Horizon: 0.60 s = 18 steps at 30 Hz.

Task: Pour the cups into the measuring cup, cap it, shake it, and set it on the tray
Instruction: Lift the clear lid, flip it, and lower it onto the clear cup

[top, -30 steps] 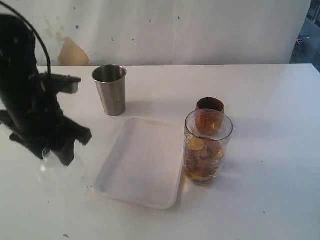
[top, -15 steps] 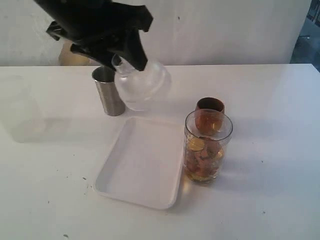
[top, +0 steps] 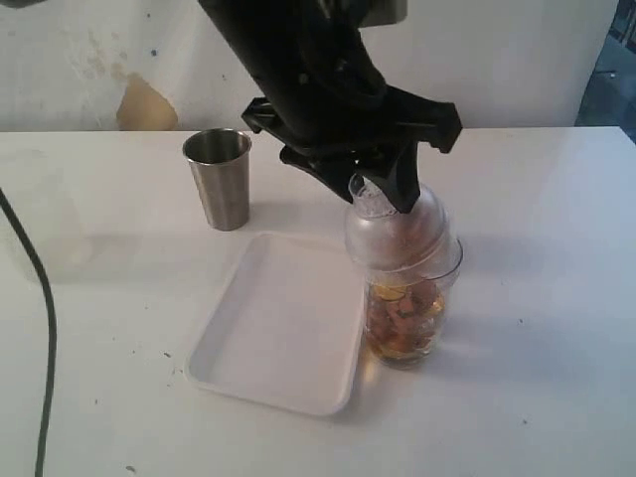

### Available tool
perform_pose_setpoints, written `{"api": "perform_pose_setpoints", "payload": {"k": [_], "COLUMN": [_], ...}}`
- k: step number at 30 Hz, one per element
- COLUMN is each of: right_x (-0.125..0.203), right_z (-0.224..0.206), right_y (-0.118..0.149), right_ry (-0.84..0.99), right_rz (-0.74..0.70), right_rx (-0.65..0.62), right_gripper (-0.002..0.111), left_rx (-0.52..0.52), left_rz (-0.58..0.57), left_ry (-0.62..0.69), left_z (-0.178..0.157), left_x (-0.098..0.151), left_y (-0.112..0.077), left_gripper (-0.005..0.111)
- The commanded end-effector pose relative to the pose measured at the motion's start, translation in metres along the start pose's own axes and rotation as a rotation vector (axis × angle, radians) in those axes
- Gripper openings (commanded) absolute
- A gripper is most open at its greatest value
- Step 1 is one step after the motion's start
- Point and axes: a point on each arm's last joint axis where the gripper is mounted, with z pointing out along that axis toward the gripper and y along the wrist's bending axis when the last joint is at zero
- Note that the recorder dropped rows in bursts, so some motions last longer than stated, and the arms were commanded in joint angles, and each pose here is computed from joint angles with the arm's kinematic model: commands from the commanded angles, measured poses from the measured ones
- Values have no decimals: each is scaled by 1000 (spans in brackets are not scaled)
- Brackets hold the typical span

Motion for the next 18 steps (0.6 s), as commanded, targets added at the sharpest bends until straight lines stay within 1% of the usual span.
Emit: {"api": "perform_pose_setpoints", "payload": {"k": [1, 5, 7, 13, 18], "right_x": [1, 1, 1, 1, 1], "right_z": [0, 0, 0, 0, 0], "right_y": [0, 0, 0, 0, 0], "right_ry": [-3, -3, -3, -3, -3], "right_rz": [8, 8, 8, 8, 8], "right_rx": [4, 4, 4, 4, 4], "right_gripper": [0, 0, 0, 0, 0], "left_rx": [-5, -30, -50, -43, -41], "left_rz": [8, 13, 22, 27, 26], "left_ry": [3, 17, -11, -85, -92], "left_z": [7, 15, 15, 14, 17], "left_x": [-3, -4, -7, -13, -15], "left_y": [-4, 0, 2, 1, 2], "left_gripper": [0, 0, 0, 0, 0]}}
